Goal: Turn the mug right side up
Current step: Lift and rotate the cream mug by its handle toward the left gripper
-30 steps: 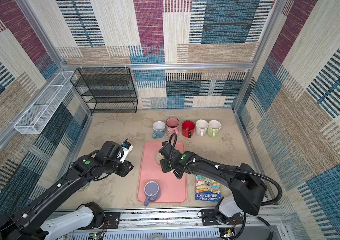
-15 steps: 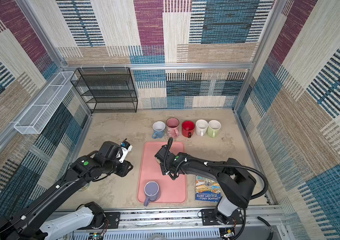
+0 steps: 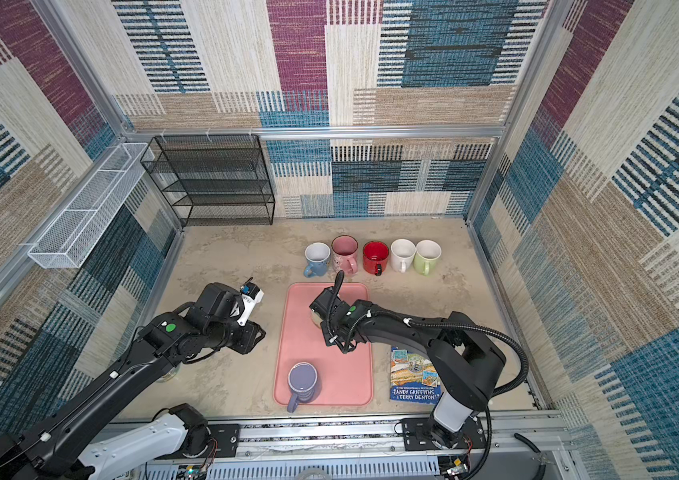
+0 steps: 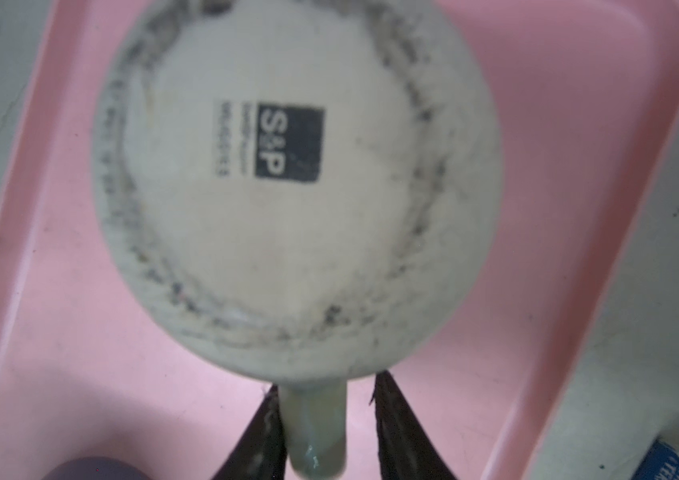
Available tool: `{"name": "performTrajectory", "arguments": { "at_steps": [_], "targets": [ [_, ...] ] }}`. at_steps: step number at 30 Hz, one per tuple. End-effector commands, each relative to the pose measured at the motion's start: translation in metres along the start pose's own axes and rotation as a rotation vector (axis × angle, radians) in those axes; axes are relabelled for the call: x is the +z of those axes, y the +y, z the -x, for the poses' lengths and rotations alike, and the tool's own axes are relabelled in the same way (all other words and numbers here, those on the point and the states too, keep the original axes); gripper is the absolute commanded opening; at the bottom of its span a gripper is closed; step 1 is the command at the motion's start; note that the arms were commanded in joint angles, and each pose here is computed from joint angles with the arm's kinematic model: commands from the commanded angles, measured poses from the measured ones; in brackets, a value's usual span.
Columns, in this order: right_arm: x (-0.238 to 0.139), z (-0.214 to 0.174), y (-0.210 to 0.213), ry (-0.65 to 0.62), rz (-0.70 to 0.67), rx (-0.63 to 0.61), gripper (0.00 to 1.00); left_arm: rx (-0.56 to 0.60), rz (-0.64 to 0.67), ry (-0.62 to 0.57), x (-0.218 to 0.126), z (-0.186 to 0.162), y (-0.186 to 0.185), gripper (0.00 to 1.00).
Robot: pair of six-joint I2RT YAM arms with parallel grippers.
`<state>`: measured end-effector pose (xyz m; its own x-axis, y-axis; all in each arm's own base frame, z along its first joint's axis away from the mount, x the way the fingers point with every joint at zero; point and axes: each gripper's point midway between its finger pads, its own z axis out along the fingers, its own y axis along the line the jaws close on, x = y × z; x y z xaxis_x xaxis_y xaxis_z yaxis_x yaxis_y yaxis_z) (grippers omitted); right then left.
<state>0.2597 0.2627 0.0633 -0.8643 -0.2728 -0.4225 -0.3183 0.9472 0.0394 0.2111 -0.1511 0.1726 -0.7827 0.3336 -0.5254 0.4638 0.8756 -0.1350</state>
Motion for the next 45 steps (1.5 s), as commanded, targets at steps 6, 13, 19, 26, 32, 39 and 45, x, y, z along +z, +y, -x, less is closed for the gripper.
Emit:
{"name": "performTrajectory", "arguments": {
  "at_steps": [6,13,19,26,32,39,45],
  "targets": [
    [0.006,0.010,-0.002,-0.029,-0.006,-0.005,0.28,0.016,-0.014,-0.014,0.000,0.003,-0.002,0.43],
    [0.009,0.011,-0.006,-0.039,-0.004,-0.001,0.09,0.015,-0.013,-0.009,0.001,0.003,-0.002,0.43],
    [0.004,0.018,-0.007,-0.080,0.019,-0.013,0.00,0.005,-0.018,-0.011,0.001,0.005,-0.003,0.43],
    [-0.028,0.043,0.012,-0.212,0.194,-0.030,0.00,-0.051,-0.084,-0.063,-0.006,0.016,-0.015,0.43],
    [-0.059,0.053,0.021,-0.310,0.406,0.001,0.00,-0.093,-0.126,-0.125,-0.007,0.027,-0.021,0.43],
    [-0.093,0.057,0.030,-0.410,0.656,0.030,0.00,-0.151,-0.215,-0.226,-0.007,0.042,-0.033,0.42],
    [-0.121,0.061,0.034,-0.482,0.807,0.031,0.00,-0.231,-0.371,-0.376,0.000,0.057,-0.050,0.41]
  ]
}}
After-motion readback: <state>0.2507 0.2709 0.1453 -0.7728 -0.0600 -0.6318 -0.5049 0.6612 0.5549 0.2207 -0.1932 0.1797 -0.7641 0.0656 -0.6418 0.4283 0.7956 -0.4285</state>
